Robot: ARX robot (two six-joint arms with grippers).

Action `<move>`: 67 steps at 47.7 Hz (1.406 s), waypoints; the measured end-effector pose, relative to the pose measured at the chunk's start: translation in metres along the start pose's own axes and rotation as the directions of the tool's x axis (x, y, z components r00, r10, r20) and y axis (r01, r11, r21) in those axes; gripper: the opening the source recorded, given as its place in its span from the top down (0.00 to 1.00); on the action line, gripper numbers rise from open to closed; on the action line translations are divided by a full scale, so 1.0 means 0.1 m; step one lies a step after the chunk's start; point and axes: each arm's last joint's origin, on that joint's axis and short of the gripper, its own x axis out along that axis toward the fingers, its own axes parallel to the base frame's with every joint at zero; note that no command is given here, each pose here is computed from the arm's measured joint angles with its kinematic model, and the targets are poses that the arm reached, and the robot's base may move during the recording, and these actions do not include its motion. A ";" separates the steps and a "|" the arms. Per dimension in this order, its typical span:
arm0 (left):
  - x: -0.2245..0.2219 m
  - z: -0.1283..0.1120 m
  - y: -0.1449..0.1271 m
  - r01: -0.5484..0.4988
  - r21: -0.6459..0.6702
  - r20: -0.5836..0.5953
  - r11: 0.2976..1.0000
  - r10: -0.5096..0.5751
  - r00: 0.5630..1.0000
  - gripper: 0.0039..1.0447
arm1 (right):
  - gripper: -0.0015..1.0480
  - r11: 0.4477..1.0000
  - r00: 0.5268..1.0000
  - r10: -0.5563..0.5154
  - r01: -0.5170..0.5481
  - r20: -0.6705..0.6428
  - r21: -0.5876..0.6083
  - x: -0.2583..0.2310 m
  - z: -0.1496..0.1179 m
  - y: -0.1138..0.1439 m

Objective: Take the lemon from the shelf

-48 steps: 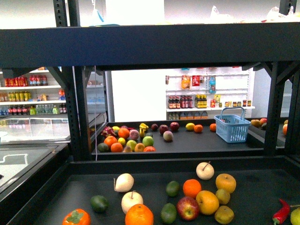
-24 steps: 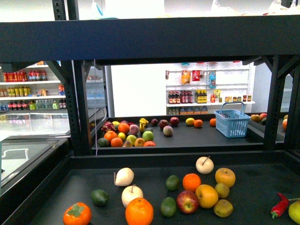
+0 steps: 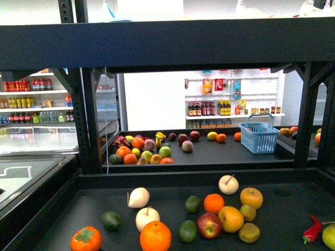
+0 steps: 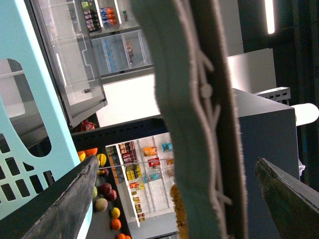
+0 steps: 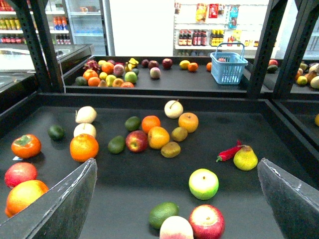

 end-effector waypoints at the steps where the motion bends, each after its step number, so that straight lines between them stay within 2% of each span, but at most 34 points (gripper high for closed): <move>1: 0.00 0.01 -0.02 0.002 0.001 -0.002 1.000 -0.002 1.000 0.07 | 0.07 1.000 1.000 0.000 0.000 0.000 0.000 0.00 0.00 0.00; 10: -0.05 0.08 -0.11 -0.010 0.008 -0.017 1.000 0.011 1.000 0.07 | 0.07 1.000 1.000 0.000 0.000 0.000 0.000 0.00 0.00 0.00; 24: -0.28 0.16 -0.29 -0.115 0.049 -0.089 0.992 0.119 0.989 0.07 | 0.07 1.000 1.000 0.000 0.000 0.000 0.000 0.00 0.00 0.00; 31: -0.56 0.14 -0.61 -0.227 0.215 -0.160 0.950 0.263 0.951 0.07 | 0.07 1.000 1.000 0.000 0.000 0.000 0.000 0.00 0.00 0.00; 38: -0.89 0.09 -1.08 -0.219 0.422 -0.210 0.880 0.330 0.920 0.07 | 0.07 1.000 1.000 0.000 0.000 0.000 0.000 0.00 0.00 0.00; 46: -1.23 -0.01 -1.52 -0.131 0.625 -0.224 0.769 0.338 0.914 0.07 | 0.07 1.000 1.000 0.000 0.000 0.000 0.000 0.00 0.00 0.00; 52: -1.60 -0.34 -1.75 -0.007 0.786 -0.244 0.618 0.320 0.915 0.07 | 0.07 1.000 1.000 0.000 0.000 0.000 0.000 0.00 0.00 0.00; 58: -1.88 -0.69 -1.77 0.053 0.831 -0.263 0.553 0.308 0.914 0.07 | 0.07 1.000 1.000 0.000 0.000 0.000 0.000 0.00 0.00 0.00; 59: -1.92 -0.74 -1.76 0.088 0.841 -0.277 0.534 0.285 0.917 0.09 | 0.07 1.000 1.000 0.000 0.000 0.000 0.000 0.00 0.00 0.00; 62: -2.14 -0.93 -1.68 0.180 0.904 -0.266 0.387 0.182 0.947 0.26 | 0.07 1.000 1.000 0.000 0.000 0.000 0.000 0.00 0.00 0.00; 65: -2.32 -1.05 -1.57 0.199 0.921 -0.267 0.334 0.172 0.948 0.36 | 0.07 1.000 1.000 0.000 0.000 0.000 0.000 0.00 0.00 0.00; 67: -2.48 -1.17 -1.44 0.210 0.928 -0.272 0.307 0.173 0.947 0.47 | 0.07 1.000 1.000 0.000 0.000 0.000 0.000 0.00 0.00 0.00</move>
